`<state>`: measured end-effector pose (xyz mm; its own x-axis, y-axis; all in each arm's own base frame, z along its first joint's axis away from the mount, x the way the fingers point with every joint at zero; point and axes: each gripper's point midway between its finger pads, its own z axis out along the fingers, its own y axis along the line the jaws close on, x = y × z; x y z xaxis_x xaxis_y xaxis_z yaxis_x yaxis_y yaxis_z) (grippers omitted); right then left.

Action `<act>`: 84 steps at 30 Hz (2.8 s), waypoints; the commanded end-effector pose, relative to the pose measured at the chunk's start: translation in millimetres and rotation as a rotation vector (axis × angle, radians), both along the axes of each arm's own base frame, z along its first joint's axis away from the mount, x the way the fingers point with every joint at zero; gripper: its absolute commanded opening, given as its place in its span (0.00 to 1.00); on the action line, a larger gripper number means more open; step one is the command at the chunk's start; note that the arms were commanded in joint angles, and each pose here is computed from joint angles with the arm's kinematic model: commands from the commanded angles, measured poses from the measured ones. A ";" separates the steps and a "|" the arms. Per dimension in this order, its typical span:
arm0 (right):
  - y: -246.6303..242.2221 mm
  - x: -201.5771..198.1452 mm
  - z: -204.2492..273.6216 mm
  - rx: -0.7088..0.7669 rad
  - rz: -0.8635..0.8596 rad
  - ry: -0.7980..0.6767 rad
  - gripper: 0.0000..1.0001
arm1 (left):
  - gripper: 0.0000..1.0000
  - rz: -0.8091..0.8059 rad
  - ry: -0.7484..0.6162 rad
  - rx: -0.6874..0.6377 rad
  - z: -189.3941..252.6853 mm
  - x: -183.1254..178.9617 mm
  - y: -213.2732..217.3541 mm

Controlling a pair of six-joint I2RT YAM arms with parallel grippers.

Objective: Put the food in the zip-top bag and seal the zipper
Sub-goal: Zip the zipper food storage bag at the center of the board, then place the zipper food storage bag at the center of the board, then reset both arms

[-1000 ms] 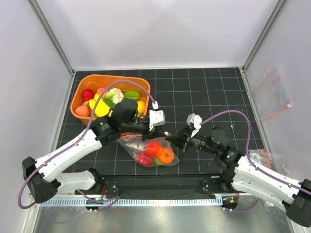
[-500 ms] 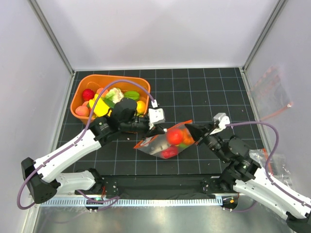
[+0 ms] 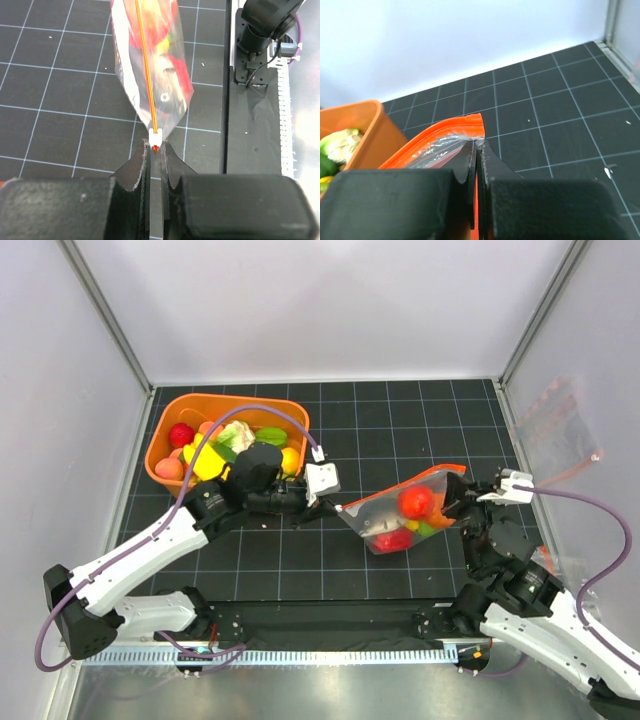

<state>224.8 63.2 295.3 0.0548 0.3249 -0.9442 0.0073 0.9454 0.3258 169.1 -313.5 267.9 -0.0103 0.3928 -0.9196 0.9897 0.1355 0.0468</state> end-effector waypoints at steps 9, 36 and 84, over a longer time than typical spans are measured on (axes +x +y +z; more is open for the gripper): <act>-58.8 -7.6 23.2 0.091 -0.328 -0.022 0.01 | 0.00 0.103 0.030 0.030 13.4 7.0 13.5; 124.0 118.3 14.9 -0.085 0.155 0.069 0.01 | 0.00 0.744 0.330 -0.166 3.5 30.5 70.1; 31.2 2.1 -124.2 -0.010 0.137 0.375 1.00 | 1.00 0.830 0.379 -0.563 -78.9 19.2 115.0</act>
